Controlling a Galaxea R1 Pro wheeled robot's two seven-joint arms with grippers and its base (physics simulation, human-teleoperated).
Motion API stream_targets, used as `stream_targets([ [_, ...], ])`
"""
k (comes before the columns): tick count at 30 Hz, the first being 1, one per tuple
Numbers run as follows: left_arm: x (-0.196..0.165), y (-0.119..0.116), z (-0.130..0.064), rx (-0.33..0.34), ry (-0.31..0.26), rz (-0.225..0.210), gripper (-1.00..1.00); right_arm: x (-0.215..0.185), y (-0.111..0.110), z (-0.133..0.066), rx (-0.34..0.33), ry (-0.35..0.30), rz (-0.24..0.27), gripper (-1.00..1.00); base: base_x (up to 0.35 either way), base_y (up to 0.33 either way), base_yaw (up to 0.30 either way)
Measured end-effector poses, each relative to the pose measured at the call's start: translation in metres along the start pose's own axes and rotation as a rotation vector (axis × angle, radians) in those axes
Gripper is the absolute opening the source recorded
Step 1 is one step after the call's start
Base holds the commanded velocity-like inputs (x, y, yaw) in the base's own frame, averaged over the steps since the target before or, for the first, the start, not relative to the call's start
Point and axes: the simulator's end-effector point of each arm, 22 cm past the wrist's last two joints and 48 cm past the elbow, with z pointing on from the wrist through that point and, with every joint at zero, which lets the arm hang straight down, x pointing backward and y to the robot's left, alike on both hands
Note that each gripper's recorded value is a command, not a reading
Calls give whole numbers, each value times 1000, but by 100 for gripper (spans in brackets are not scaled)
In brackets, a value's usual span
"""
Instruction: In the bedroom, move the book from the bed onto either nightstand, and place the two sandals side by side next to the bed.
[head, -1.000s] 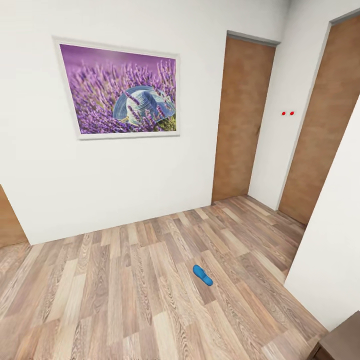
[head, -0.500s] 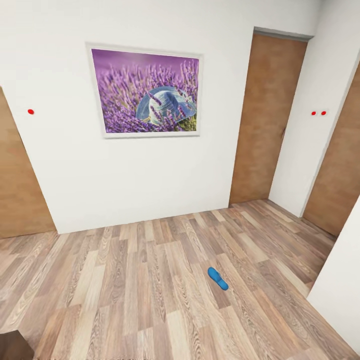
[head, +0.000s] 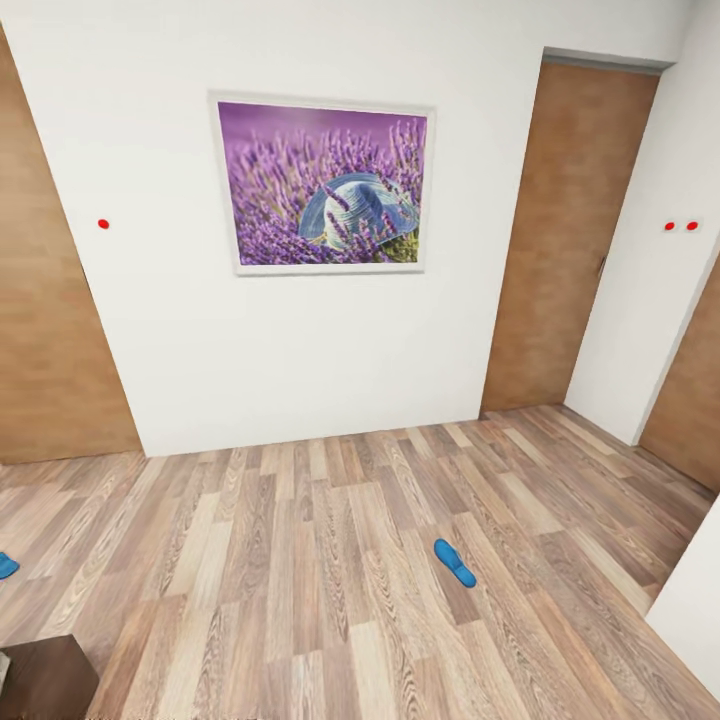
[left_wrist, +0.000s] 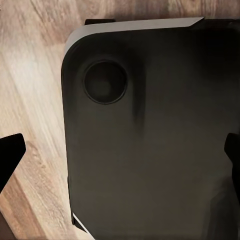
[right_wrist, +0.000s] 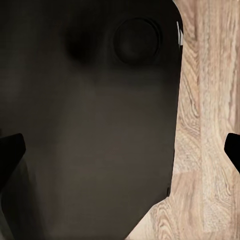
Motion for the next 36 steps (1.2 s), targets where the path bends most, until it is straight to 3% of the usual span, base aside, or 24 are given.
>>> stream_targets([
  [13,0,0,0,0,0,0,100,0,0,0,0,0,0,100,0,0,96],
  [36,0,0,0,1,0,-1,100,3,-3,0,3,6,-1,100,0,0,4],
])
